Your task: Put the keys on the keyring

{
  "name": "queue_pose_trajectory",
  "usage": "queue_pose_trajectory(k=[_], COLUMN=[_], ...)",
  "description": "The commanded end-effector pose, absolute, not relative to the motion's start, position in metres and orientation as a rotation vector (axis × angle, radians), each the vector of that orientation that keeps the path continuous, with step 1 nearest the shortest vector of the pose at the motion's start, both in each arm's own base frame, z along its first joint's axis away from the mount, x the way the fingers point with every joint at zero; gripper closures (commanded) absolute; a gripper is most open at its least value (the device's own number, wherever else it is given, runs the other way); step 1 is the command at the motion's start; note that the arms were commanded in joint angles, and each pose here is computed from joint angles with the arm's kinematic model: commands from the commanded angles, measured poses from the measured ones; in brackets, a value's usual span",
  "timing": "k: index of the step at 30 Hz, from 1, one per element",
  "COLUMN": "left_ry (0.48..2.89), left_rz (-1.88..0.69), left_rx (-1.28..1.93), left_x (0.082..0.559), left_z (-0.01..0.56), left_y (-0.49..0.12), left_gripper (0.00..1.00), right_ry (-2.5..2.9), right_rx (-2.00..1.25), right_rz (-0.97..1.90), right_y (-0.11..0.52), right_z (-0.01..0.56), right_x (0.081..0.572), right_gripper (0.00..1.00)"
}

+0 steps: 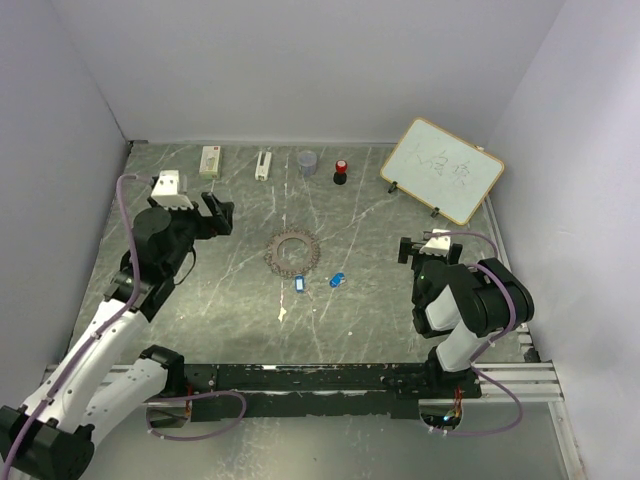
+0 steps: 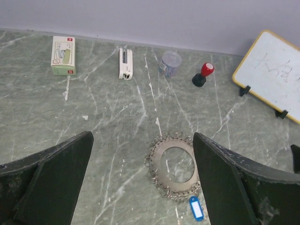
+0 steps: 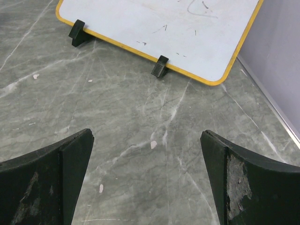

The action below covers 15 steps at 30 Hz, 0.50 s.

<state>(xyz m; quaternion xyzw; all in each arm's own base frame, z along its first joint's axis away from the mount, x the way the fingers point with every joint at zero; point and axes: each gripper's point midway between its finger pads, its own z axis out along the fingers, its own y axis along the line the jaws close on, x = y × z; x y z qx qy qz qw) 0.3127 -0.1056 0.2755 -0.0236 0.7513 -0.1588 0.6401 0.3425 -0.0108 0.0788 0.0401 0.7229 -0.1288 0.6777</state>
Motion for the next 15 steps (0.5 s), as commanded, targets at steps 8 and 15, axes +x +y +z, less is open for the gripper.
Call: queue_pose_trajectory(k=[8, 15], left_ry=[1.656, 1.694], left_rz=[-0.520, -0.559], left_rx=[-0.131, -0.105], left_x=[0.325, 0.333], left_z=[0.280, 0.266], left_y=[-0.125, -0.139], left_gripper=[0.00, 0.00], right_ry=[1.564, 1.563], right_rx=[0.129, 0.128], right_rz=[-0.293, -0.293], right_y=[-0.016, -0.015], right_z=[0.095, 0.095], right_x=[0.346, 0.346], right_gripper=[0.00, 0.00])
